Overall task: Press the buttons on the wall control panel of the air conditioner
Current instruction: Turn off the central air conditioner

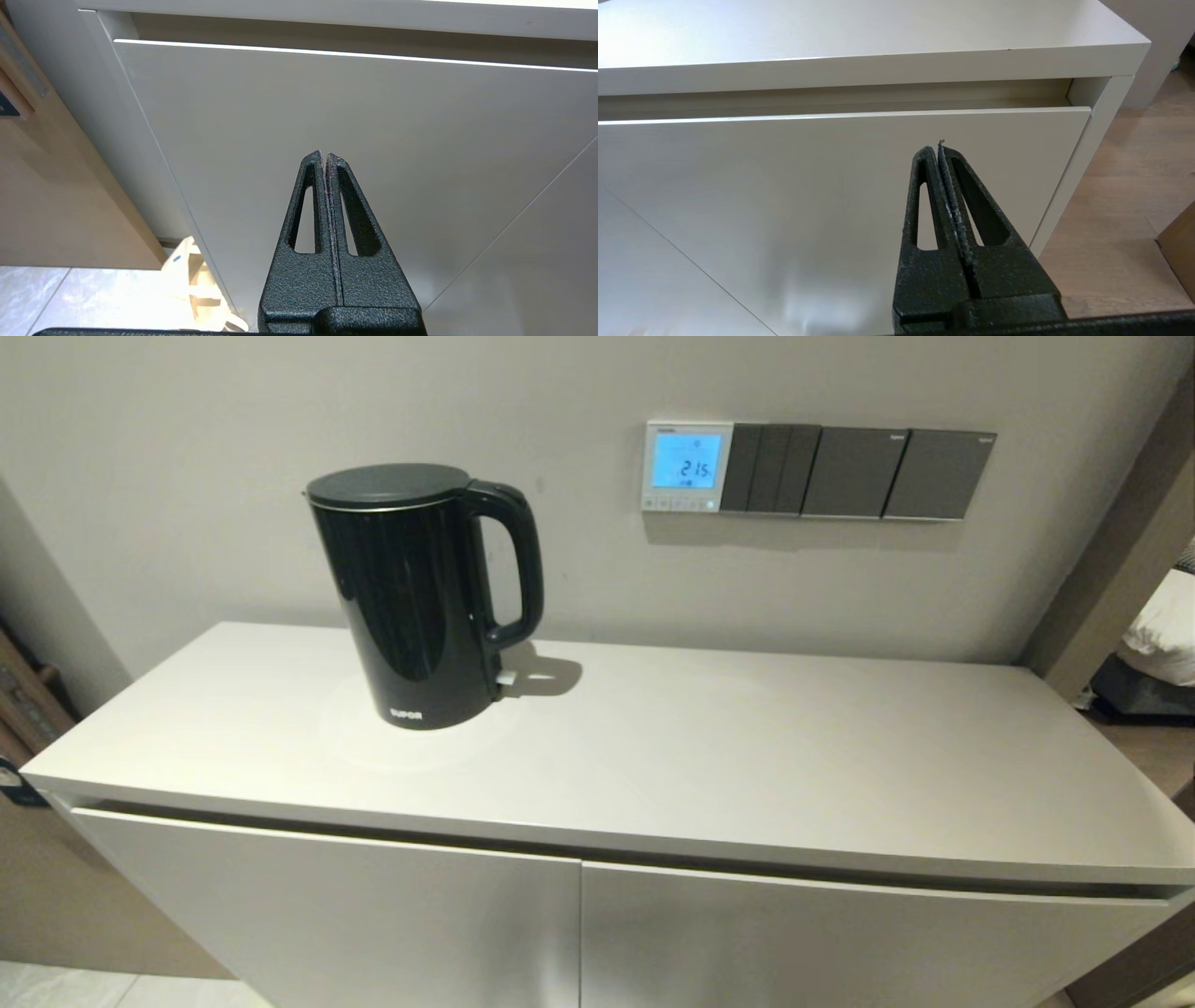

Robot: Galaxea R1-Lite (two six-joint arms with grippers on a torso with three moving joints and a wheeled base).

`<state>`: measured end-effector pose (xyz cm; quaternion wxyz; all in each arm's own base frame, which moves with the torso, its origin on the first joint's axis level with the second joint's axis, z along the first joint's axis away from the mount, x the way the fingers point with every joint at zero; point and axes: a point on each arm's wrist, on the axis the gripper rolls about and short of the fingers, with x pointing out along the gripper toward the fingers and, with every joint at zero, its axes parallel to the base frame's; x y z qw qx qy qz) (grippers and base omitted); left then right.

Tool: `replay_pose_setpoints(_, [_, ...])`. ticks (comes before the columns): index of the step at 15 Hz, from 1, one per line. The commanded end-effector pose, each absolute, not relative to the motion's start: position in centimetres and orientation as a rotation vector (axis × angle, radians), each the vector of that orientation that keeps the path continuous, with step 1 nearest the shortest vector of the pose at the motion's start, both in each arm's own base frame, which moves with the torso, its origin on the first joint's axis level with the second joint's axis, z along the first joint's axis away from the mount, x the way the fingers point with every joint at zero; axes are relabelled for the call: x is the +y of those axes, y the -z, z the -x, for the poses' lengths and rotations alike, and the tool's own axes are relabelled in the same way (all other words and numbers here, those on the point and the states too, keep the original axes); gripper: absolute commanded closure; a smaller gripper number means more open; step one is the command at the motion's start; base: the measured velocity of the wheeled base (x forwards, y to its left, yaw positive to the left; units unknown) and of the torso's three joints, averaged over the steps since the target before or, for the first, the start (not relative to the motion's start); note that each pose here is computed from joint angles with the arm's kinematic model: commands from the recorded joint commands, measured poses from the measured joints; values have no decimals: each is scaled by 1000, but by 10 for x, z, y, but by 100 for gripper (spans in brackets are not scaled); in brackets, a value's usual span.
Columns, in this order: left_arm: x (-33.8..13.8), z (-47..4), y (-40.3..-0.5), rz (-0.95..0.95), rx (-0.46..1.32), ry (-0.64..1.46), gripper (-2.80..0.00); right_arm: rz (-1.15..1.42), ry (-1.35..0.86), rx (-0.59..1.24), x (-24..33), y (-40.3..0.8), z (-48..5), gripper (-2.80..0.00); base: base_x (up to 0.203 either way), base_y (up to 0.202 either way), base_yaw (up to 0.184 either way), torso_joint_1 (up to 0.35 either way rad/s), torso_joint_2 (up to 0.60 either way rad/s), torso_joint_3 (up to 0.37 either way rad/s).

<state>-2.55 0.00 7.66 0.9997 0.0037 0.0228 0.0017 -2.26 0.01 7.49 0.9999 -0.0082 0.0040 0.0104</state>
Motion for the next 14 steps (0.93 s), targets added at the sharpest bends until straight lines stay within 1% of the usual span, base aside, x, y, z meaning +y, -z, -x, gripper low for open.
replay_pose_setpoints(1, [0,25,-77,-8,48,-4,0,17,-21,11,0,-75,22,0,0,0,0,0,0,0])
replay_pose_setpoints(7, [0,25,-77,-8,48,-3,0,19,-21,-12,0,-77,23,0,0,0,0,0,0,0])
replay_pose_setpoints(9, [0,25,-77,-8,48,-4,0,16,-21,-101,0,-98,27,0,0,0,0,0,0,0])
replay_pose_setpoints(11, [0,25,-77,-8,48,-4,0,16,-20,-101,0,-118,25,0,0,0,0,0,0,0])
replay_pose_setpoints(14, [0,25,-77,-8,48,-4,0,15,-11,-139,0,-170,21,0,0,0,0,0,0,0])
